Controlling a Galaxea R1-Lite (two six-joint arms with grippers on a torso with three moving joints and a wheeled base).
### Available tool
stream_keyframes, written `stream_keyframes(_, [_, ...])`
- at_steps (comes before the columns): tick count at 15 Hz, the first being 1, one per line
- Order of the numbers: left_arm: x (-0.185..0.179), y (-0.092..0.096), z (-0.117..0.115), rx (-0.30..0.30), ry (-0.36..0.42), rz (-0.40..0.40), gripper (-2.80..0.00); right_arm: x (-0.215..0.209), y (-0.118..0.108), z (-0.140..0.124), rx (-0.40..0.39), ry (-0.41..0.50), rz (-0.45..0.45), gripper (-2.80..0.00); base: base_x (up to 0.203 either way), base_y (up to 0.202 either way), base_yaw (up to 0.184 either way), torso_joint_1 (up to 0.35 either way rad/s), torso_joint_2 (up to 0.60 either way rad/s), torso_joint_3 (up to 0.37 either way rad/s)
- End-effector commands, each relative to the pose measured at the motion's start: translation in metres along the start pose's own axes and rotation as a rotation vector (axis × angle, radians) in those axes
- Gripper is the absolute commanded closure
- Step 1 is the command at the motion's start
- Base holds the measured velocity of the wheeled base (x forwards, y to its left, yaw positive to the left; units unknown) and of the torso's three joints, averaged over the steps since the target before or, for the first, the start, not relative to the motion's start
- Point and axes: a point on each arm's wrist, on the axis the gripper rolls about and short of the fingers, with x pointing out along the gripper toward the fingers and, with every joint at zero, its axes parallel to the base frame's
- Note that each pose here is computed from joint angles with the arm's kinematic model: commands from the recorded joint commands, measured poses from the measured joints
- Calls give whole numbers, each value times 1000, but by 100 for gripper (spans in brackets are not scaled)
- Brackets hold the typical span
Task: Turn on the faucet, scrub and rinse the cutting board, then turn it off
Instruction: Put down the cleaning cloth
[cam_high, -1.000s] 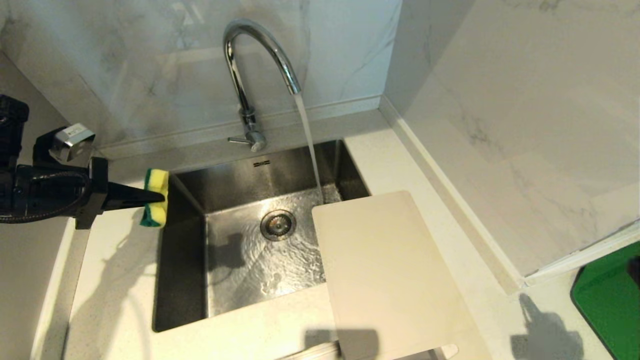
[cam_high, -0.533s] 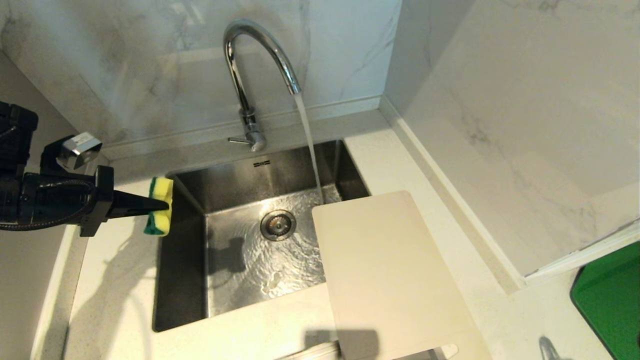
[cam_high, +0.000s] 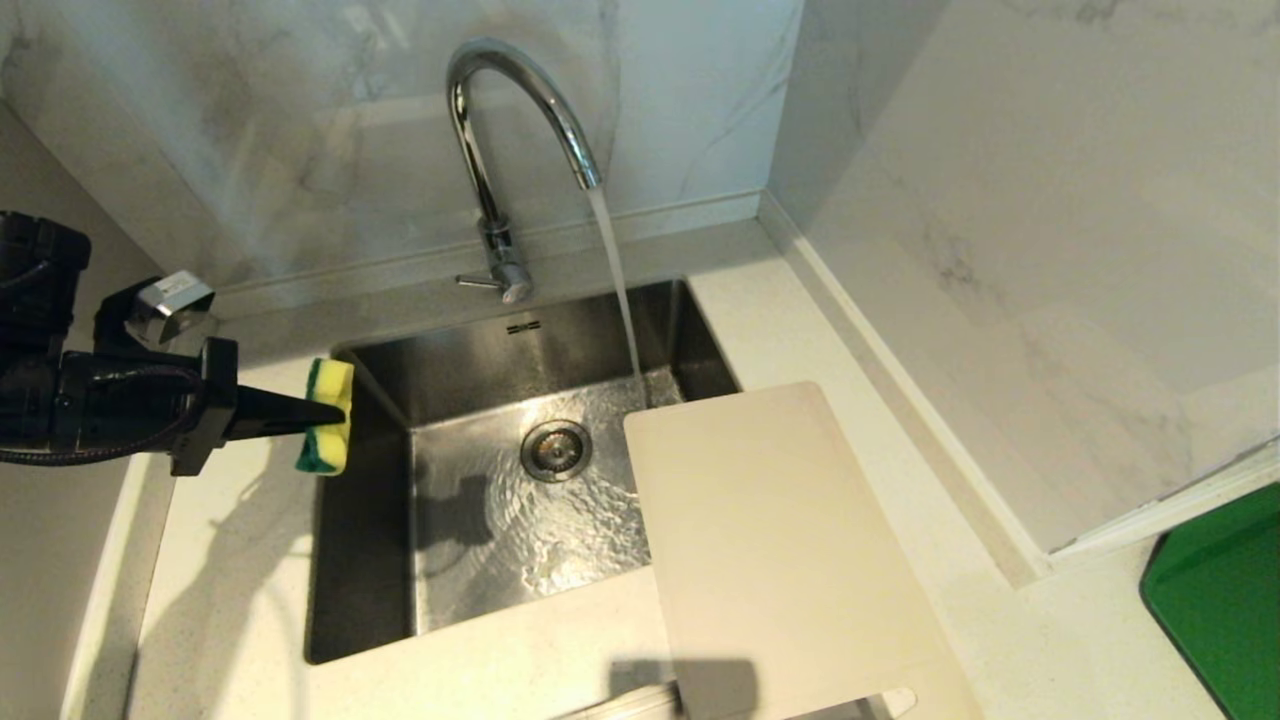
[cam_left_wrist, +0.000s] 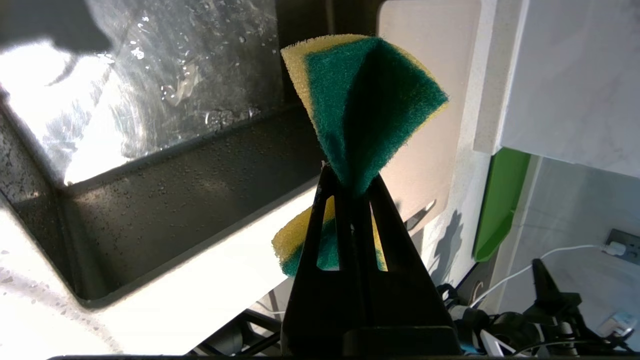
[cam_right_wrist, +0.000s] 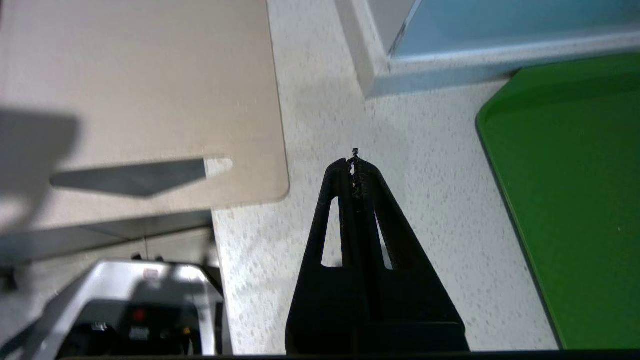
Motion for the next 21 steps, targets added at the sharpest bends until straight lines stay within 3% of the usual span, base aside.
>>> stream_keyframes(1, [7,6,0,-18,19,7,0,-1,2,-9,-4,78,17,0,0,0,0,0,0,0])
stream_keyframes(3, [13,11,2,-23,25,10,0,-1,3,-13,10,118,44,0,0,0,0,0,0,0])
stream_keyframes(4, [17,14,3,-23,26,11,0,-3,3,-14,12,94,71,0,0,0,0,0,0,0])
stream_keyframes(6, [21,17,3,-29,32,15,0,-8,3,-17,15,41,125,0,0,0,0,0,0,0])
stream_keyframes(8, [23,18,3,-32,37,16,0,-18,3,-21,25,-82,89,0,0,0,0,0,0,0])
stream_keyframes(10, [24,19,3,-31,38,18,0,-23,3,-23,30,-147,64,0,0,0,0,0,0,0])
stream_keyframes(17, [25,21,3,-23,27,52,0,-22,3,-22,52,-138,56,0,0,0,0,0,0,0])
stream_keyframes(21, [28,22,10,-2,-4,143,0,-22,3,-22,62,-140,58,0,0,0,0,0,0,0])
